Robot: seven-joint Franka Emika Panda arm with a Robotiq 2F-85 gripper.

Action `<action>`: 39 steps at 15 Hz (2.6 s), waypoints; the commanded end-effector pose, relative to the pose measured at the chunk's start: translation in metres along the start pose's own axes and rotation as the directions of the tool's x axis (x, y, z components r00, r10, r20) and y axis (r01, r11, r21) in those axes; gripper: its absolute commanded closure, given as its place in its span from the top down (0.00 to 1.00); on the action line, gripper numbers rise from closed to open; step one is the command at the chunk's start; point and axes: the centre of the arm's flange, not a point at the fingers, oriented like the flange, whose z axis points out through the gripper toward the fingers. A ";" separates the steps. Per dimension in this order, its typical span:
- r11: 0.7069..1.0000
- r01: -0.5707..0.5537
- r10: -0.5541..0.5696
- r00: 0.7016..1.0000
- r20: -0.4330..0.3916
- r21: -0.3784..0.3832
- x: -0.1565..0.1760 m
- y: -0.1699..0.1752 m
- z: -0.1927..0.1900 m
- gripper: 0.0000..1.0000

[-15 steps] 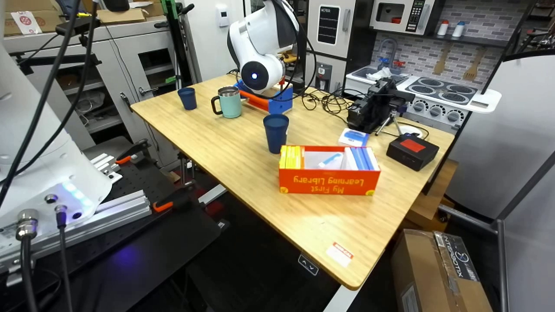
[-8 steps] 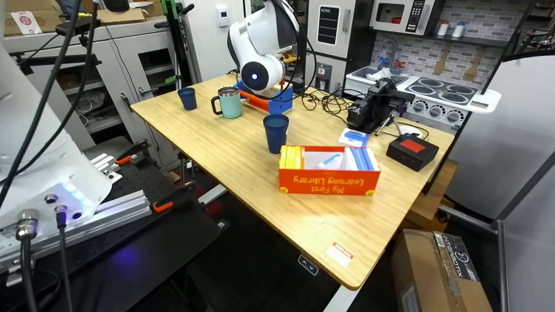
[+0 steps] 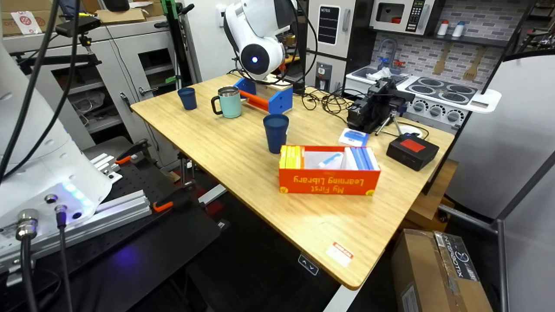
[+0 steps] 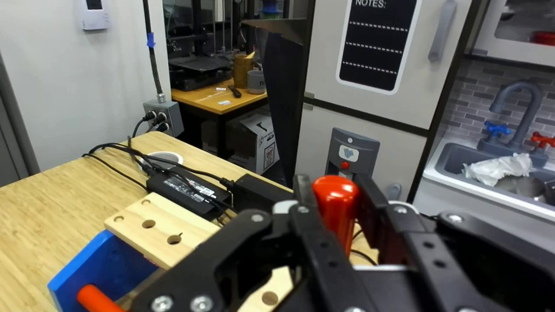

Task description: Put the screw driver in the tool box

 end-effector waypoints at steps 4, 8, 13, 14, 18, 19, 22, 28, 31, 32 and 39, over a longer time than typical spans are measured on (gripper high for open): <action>0.993 0.088 -0.087 0.996 0.017 -0.078 -0.047 0.008 0.020 0.07; 0.990 0.088 -0.086 0.996 0.025 -0.110 -0.041 0.006 0.032 0.07; 0.990 0.064 -0.062 0.998 0.024 -0.127 -0.022 0.002 0.044 0.07; 0.990 0.060 -0.058 0.998 0.025 -0.129 -0.020 0.000 0.048 0.07; 0.991 0.030 -0.027 0.999 0.027 -0.131 -0.011 -0.001 0.058 0.07; 0.991 0.022 -0.019 0.999 0.027 -0.132 -0.008 -0.001 0.059 0.07; 0.990 -0.016 0.019 1.000 0.023 -0.140 0.001 0.004 0.066 0.07; 0.987 -0.059 0.061 0.998 0.009 -0.146 0.020 0.019 0.076 0.07; 0.990 -0.066 0.067 0.998 0.011 -0.121 0.023 0.016 0.072 0.07; 0.992 -0.068 0.070 0.997 0.013 -0.111 0.024 0.014 0.070 0.07; 0.995 -0.068 0.069 0.998 0.005 -0.067 0.031 -0.003 0.058 0.07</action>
